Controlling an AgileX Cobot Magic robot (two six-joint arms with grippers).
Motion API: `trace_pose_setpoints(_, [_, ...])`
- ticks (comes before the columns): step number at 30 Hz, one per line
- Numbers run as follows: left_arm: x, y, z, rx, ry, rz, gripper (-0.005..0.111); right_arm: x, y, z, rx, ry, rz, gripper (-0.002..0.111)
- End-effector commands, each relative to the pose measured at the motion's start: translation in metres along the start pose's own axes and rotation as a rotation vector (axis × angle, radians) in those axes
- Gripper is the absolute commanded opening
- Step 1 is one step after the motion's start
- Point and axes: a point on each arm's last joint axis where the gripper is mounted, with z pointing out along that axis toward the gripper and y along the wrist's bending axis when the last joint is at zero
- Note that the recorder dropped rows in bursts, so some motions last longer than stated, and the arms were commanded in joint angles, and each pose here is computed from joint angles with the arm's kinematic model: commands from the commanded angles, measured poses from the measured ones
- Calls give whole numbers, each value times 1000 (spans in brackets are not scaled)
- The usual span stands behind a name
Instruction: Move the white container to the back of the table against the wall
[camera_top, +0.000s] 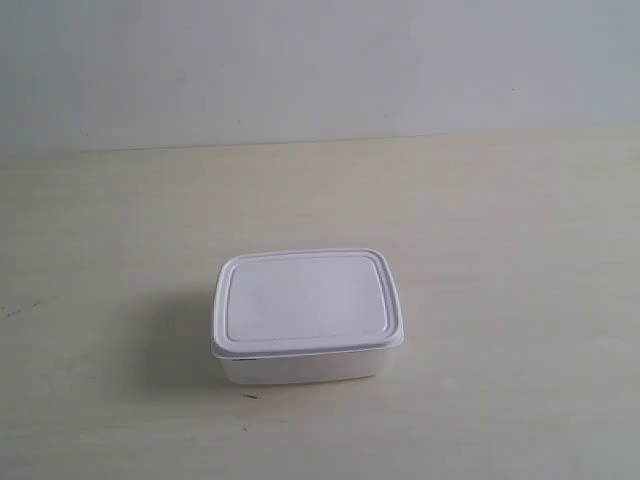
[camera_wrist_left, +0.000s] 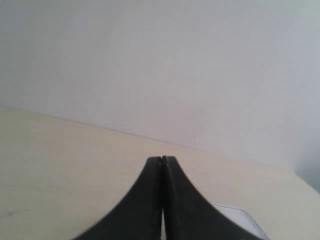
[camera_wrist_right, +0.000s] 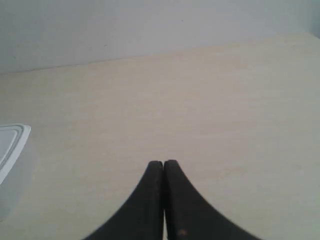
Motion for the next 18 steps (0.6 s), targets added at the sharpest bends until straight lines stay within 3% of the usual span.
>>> trace_pose_setpoints(1, [1,0,0,0,-2,-174,0,-9,0,-1,-4,-115,11,0])
trace_pose_setpoints(4, [1,0,1,-5,6,-179,0,-18,1,-2,-36,-214,224,0])
trace_pose_setpoints(13, [5,2,5,-30,66,-152,0,-41,0,-11,-55,-485,241,0])
trace_pose_setpoints(18, [6,3,8,-44,85,-138,0,-42,0,-11,-56,-488,243,0])
